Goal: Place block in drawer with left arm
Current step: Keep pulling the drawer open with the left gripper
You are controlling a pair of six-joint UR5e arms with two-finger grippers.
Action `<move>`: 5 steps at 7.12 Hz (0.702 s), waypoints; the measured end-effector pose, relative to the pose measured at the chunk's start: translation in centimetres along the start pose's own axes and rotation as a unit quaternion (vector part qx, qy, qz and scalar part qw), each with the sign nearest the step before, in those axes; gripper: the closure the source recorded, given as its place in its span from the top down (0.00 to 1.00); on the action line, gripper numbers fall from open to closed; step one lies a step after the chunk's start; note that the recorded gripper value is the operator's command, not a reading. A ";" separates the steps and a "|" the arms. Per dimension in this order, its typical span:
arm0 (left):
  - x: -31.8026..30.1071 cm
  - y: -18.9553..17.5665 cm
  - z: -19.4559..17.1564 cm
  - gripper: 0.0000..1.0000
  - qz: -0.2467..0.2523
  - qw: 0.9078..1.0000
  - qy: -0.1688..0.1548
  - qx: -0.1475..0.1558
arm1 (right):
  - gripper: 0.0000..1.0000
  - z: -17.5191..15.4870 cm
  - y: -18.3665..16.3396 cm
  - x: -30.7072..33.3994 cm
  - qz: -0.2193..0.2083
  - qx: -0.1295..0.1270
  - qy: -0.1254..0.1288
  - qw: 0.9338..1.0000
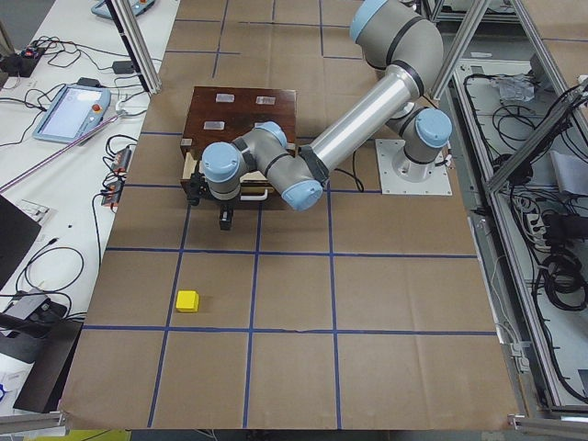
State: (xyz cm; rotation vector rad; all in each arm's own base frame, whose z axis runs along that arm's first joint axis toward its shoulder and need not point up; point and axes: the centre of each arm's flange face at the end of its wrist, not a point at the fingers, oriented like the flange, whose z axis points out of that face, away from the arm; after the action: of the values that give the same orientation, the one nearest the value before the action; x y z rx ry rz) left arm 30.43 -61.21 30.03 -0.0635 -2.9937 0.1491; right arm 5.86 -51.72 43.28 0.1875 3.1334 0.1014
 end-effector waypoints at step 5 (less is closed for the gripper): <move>-3.0 1.3 -0.6 0.98 0.009 1.000 -0.014 -0.002 | 1.00 0.0 0.0 0.0 0.000 0.000 0.000 1.000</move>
State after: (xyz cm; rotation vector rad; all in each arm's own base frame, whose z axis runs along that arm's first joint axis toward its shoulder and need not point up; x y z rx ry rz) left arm 33.51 -59.99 30.06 -0.0903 -3.0213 0.1476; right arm 5.86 -51.72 43.26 0.1874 3.1334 0.1017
